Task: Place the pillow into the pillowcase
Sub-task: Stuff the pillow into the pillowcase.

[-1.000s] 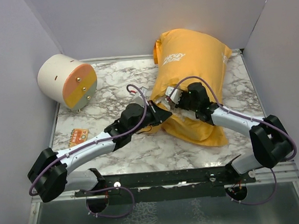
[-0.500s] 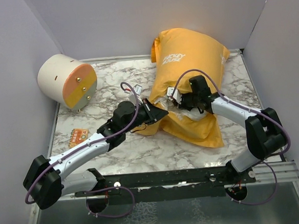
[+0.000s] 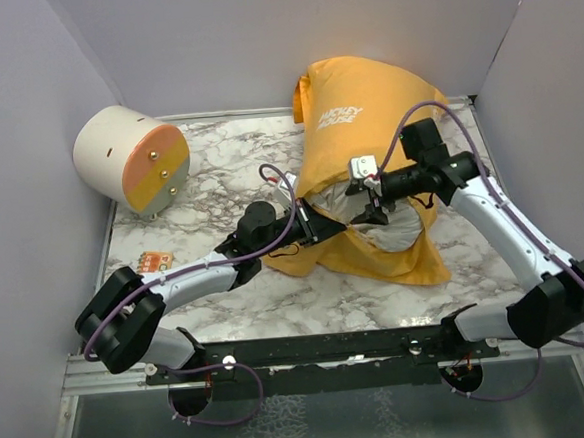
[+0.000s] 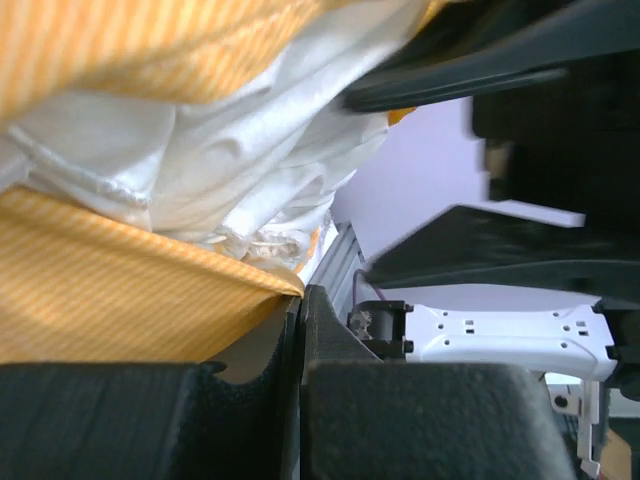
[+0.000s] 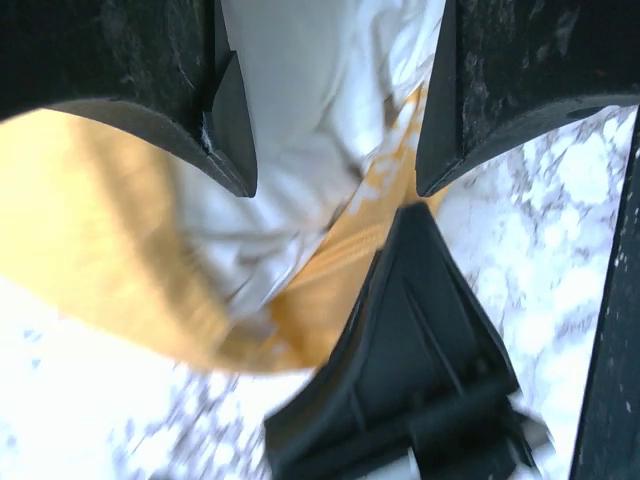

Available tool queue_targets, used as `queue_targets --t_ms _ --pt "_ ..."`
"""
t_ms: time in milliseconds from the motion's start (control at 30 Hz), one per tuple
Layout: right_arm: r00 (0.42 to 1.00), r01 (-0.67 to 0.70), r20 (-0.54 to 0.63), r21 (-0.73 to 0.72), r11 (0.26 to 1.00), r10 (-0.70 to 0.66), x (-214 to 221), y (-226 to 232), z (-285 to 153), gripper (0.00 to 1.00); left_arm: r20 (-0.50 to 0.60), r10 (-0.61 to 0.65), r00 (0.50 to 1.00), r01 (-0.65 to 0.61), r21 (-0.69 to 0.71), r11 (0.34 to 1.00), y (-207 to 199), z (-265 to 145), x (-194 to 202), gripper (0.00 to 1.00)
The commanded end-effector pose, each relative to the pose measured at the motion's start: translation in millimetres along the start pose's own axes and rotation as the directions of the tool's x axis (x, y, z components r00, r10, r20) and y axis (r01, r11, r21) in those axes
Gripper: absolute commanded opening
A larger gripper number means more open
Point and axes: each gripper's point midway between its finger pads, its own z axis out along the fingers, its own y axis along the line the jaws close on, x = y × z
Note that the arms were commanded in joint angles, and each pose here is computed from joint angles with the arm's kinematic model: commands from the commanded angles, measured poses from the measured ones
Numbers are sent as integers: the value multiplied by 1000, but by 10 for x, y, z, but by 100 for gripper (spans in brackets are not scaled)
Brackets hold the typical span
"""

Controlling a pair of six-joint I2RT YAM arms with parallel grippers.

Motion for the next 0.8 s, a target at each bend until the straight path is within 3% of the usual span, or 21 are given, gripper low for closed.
queue_targets --t_ms 0,100,267,333,633,767 --pt "981 126 156 -35 991 -119 -707 187 -360 65 -40 33 999 -27 137 990 -297 -19 47 0" --pt "971 210 133 -72 975 -199 -785 392 -533 67 -44 34 998 -28 127 992 -262 -16 48 0" --pt "954 191 -230 -29 981 -192 7 449 -682 68 -49 51 997 -45 120 992 -250 -28 50 0" --pt "933 164 -322 -11 986 -159 275 516 -719 69 -57 54 997 -47 118 992 -246 -39 64 0" --pt "827 225 -550 139 965 -113 1019 258 -762 71 -67 65 996 -58 106 993 -242 -99 89 0" --pt "778 269 -613 133 954 -134 1278 137 -733 70 -72 65 995 -57 107 993 -240 -104 100 0"
